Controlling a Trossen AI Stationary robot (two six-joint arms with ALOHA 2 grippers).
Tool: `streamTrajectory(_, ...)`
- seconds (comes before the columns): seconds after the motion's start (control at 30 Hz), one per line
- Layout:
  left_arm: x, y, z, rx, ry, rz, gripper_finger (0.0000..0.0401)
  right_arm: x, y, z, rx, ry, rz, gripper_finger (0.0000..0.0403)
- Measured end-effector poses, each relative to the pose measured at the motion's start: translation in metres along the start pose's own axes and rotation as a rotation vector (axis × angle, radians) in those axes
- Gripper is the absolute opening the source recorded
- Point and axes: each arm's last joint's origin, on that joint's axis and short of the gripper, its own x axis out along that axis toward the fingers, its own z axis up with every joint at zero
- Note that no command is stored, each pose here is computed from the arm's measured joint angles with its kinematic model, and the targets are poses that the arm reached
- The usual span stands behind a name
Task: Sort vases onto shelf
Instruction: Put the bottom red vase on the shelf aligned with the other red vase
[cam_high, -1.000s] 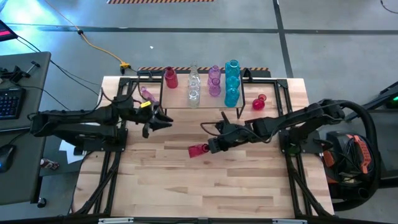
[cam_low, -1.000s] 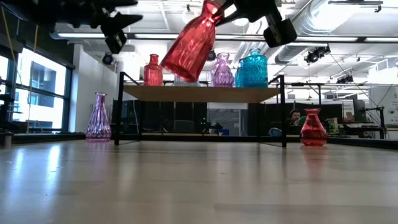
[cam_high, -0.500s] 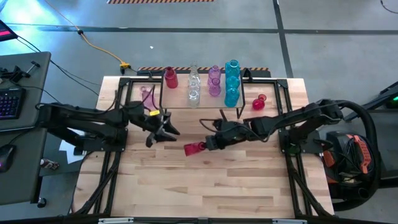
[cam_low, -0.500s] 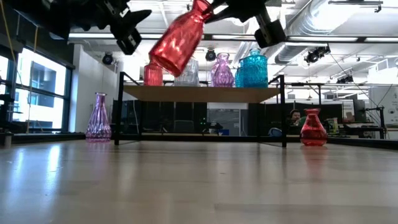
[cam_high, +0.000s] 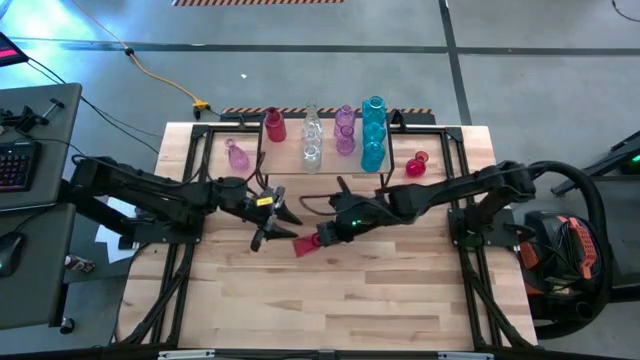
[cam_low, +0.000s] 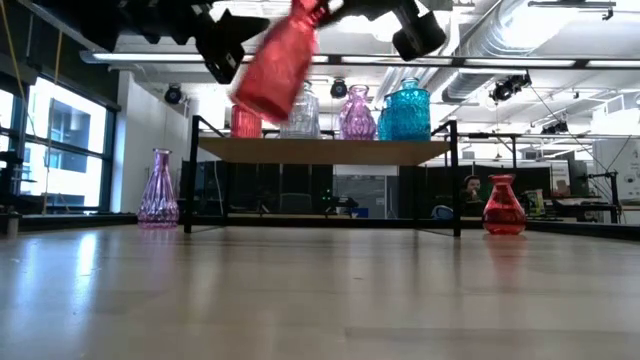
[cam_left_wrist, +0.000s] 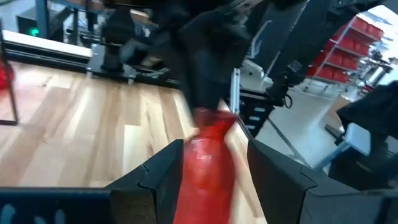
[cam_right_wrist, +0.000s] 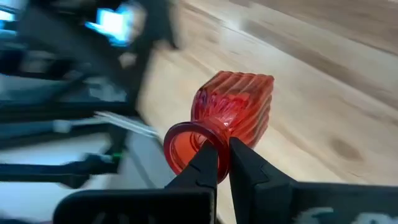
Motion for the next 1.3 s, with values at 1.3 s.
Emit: streamTrajectory(1.3, 0.018, -0.013, -0.014, -0.126, 0.091, -0.042, 0.0168, 0.027, 0.036, 0.016, -0.081, 0.02, -0.104, 0.0)
